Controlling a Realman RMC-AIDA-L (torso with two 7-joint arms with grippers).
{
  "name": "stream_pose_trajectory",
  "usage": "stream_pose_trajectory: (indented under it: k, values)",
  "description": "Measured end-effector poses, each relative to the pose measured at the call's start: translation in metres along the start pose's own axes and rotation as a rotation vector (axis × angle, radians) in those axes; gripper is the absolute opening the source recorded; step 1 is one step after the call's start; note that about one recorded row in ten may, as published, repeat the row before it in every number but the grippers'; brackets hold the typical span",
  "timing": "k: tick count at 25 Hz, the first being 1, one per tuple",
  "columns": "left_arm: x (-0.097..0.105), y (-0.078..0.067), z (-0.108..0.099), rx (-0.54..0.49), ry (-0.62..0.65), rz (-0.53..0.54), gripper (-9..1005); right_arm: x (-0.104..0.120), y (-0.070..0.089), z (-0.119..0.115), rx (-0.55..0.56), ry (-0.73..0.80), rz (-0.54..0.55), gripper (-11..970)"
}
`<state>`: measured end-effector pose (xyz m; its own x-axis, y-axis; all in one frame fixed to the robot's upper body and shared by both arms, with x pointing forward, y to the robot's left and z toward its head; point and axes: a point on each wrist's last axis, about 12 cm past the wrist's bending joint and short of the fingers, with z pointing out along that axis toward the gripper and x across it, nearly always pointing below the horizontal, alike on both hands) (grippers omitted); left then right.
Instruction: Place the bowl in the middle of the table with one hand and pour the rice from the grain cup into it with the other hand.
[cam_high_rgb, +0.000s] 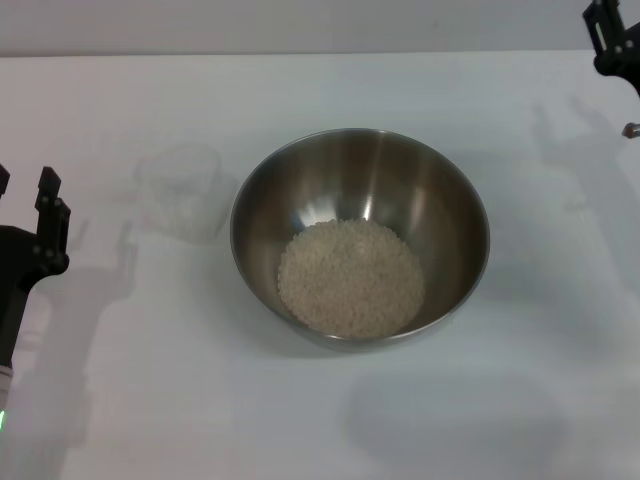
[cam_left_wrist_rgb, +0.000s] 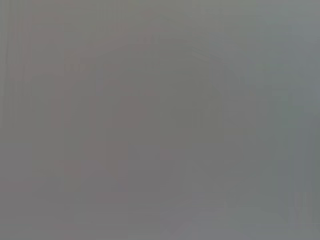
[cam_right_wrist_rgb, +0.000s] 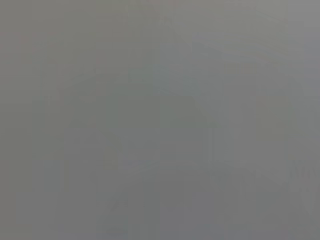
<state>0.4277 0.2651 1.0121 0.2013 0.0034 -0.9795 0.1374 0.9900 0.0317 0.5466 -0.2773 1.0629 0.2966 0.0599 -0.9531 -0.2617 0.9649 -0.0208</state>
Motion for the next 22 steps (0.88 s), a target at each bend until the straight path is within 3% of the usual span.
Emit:
stream_pose_trajectory:
  k: [8, 11, 16, 22]
  values:
    - [-0.007, -0.002, 0.009, 0.020, -0.058, -0.064, 490, 0.001, 0.001, -0.004, -0.002, 0.007, 0.001, 489]
    - [-0.009, -0.005, 0.013, 0.039, -0.076, -0.071, 667, 0.001, 0.001, -0.005, -0.002, 0.006, 0.001, 489]
    - [-0.011, -0.008, 0.018, 0.062, -0.093, -0.074, 829, 0.002, 0.002, -0.004, -0.009, 0.010, 0.000, 490]
    - [-0.011, -0.009, 0.020, 0.067, -0.098, -0.076, 829, 0.002, 0.003, -0.002, -0.017, 0.010, 0.000, 490]
